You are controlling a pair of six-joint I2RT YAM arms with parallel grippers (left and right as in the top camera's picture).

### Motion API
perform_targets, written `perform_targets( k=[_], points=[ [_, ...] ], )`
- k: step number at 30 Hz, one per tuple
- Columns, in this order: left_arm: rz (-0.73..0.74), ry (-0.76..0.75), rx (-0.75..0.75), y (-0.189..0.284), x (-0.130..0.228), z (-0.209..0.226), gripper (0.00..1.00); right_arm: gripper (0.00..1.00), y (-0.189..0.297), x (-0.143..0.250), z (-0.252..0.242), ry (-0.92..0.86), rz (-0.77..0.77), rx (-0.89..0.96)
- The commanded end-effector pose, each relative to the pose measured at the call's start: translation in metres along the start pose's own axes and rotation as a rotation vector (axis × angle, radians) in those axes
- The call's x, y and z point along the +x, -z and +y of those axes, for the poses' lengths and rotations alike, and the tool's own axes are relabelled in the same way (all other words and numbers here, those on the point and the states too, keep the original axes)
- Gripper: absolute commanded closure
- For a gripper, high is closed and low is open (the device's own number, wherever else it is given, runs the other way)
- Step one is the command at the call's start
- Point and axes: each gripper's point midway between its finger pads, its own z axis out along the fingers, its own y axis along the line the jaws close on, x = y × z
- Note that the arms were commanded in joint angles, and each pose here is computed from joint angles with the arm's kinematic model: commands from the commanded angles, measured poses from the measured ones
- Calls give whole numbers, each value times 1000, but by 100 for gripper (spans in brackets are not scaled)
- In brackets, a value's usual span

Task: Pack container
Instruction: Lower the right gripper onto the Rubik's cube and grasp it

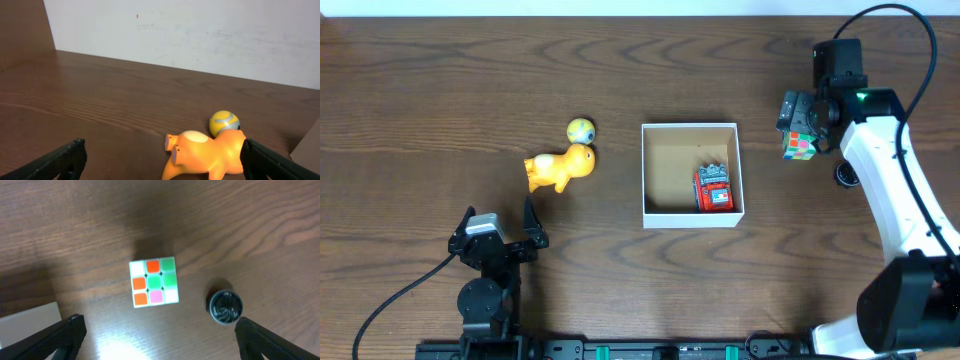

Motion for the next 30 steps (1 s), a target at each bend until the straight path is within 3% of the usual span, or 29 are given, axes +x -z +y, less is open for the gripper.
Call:
perform_targets(
  k=[1, 30],
  points=[
    [51, -12, -18, -1, 18, 4, 2, 2, -7, -10, -6, 7, -9, 10],
    [50, -13, -18, -1, 18, 4, 2, 1, -113, 11, 11, 70, 114, 7]
  ],
)
